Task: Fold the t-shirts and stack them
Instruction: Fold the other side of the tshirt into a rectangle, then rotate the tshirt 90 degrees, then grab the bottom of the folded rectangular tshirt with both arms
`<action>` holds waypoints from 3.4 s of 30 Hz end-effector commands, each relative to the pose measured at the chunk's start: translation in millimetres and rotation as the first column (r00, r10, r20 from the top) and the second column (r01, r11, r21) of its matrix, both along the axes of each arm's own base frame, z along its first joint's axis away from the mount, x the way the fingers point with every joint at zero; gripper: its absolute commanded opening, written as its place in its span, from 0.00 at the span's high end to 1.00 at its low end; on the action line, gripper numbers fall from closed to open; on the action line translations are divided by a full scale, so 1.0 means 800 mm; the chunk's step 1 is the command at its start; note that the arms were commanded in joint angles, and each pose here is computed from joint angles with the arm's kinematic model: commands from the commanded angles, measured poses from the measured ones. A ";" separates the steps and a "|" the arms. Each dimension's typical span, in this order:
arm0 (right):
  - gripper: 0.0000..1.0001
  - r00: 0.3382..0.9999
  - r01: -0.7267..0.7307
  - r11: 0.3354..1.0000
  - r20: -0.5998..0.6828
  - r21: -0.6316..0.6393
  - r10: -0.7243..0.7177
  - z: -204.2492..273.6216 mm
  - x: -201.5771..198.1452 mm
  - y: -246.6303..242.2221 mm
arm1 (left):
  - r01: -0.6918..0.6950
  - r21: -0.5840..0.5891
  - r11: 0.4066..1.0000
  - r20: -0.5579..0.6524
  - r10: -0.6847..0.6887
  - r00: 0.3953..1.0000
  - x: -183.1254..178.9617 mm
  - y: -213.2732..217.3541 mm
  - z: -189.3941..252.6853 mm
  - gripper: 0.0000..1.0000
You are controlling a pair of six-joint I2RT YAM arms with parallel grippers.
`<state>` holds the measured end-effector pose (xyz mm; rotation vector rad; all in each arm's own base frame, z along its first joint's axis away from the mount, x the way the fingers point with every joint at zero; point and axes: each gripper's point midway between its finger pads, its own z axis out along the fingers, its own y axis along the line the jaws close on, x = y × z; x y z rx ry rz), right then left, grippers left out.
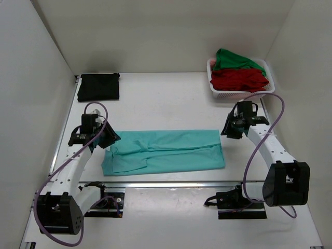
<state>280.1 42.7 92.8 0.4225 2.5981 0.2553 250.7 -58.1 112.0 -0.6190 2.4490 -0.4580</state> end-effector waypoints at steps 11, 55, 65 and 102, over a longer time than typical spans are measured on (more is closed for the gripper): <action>0.70 0.965 -0.261 0.958 0.005 0.117 0.263 -0.040 0.077 0.085 | -0.022 0.039 0.999 -0.208 0.029 0.978 0.010 -0.037 -0.093 0.65; 0.59 0.844 -0.527 0.846 0.166 0.082 0.510 0.022 -0.081 0.235 | 0.412 -0.306 0.858 0.219 -0.358 0.908 0.365 -0.278 0.153 0.80; 0.40 0.901 -0.434 0.893 0.034 0.117 0.433 -0.017 -0.131 0.165 | 0.403 -0.037 0.914 -0.203 -0.402 0.893 -0.009 -0.148 0.001 0.61; 1.00 0.763 -0.508 0.808 -0.279 0.298 0.583 -0.055 -0.221 0.261 | 0.478 -0.173 0.861 -0.279 -0.509 0.815 -0.154 -0.158 -0.093 1.00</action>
